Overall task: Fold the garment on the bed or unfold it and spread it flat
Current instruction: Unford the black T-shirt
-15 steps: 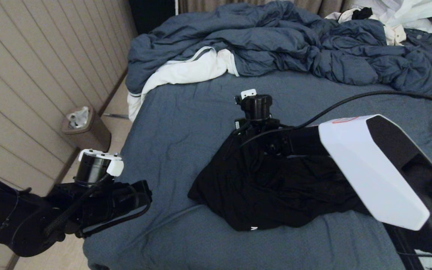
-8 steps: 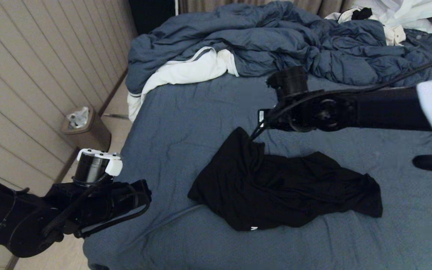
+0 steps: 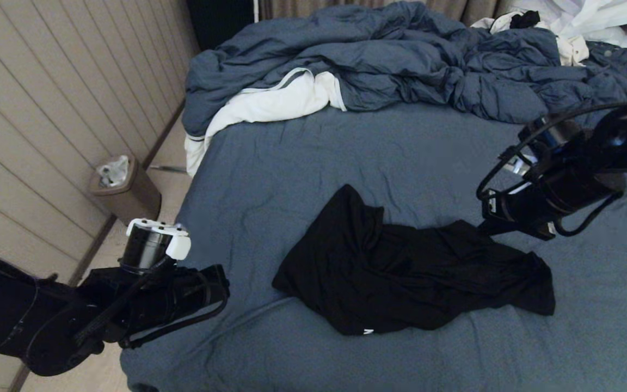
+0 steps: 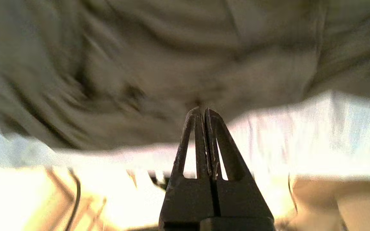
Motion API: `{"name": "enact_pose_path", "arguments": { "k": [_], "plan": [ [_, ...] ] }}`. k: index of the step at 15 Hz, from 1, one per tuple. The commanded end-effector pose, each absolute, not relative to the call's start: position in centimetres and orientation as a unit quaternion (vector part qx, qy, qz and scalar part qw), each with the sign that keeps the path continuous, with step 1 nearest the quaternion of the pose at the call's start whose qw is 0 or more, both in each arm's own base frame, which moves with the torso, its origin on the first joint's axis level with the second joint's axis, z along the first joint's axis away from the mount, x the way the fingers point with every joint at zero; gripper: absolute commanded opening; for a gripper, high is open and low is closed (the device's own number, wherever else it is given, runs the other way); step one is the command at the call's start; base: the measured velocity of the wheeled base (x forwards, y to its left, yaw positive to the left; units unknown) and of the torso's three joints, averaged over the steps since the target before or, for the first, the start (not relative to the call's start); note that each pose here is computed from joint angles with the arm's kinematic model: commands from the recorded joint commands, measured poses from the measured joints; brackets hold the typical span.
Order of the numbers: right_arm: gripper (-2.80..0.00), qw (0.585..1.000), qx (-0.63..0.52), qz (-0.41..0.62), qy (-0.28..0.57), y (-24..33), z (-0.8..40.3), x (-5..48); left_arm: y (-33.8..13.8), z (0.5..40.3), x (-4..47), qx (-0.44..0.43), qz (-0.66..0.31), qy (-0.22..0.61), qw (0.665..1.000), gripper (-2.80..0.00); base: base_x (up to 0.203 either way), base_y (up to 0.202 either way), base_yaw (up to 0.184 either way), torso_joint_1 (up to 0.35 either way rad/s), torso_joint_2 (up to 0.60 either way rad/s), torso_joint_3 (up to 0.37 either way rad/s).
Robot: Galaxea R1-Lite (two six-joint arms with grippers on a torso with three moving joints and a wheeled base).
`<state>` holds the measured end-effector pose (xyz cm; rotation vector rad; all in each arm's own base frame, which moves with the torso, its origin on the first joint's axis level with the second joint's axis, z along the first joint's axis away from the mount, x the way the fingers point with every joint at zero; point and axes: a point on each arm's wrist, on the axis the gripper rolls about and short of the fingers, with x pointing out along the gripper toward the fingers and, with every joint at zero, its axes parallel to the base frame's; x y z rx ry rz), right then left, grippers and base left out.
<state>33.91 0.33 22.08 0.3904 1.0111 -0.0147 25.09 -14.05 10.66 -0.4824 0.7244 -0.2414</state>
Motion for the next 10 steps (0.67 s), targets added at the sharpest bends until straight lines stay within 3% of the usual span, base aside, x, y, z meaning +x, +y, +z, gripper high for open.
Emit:
{"name": "enact_pose_path", "arguments": {
  "k": [1,6,10],
  "plan": [
    [-2.80,0.826,0.184,-0.008,0.533,0.1,19.1,33.1,-15.3,10.7,24.9,-0.230,-0.123,0.347,0.901,-2.80,0.000,0.000,0.000,0.000,0.00,0.000],
    [-2.80,0.789,0.112,0.105,0.595,8.0,16.0,32.6,-15.6,10.3,23.3,-0.222,-0.119,0.355,0.901,-2.80,0.000,0.000,0.000,0.000,0.00,0.000],
    [-2.80,0.784,0.071,0.158,0.595,13.4,15.1,33.9,-15.7,10.3,23.1,-0.222,-0.121,0.356,0.900,-2.80,0.000,0.000,0.000,0.000,0.00,0.000]
  ]
}}
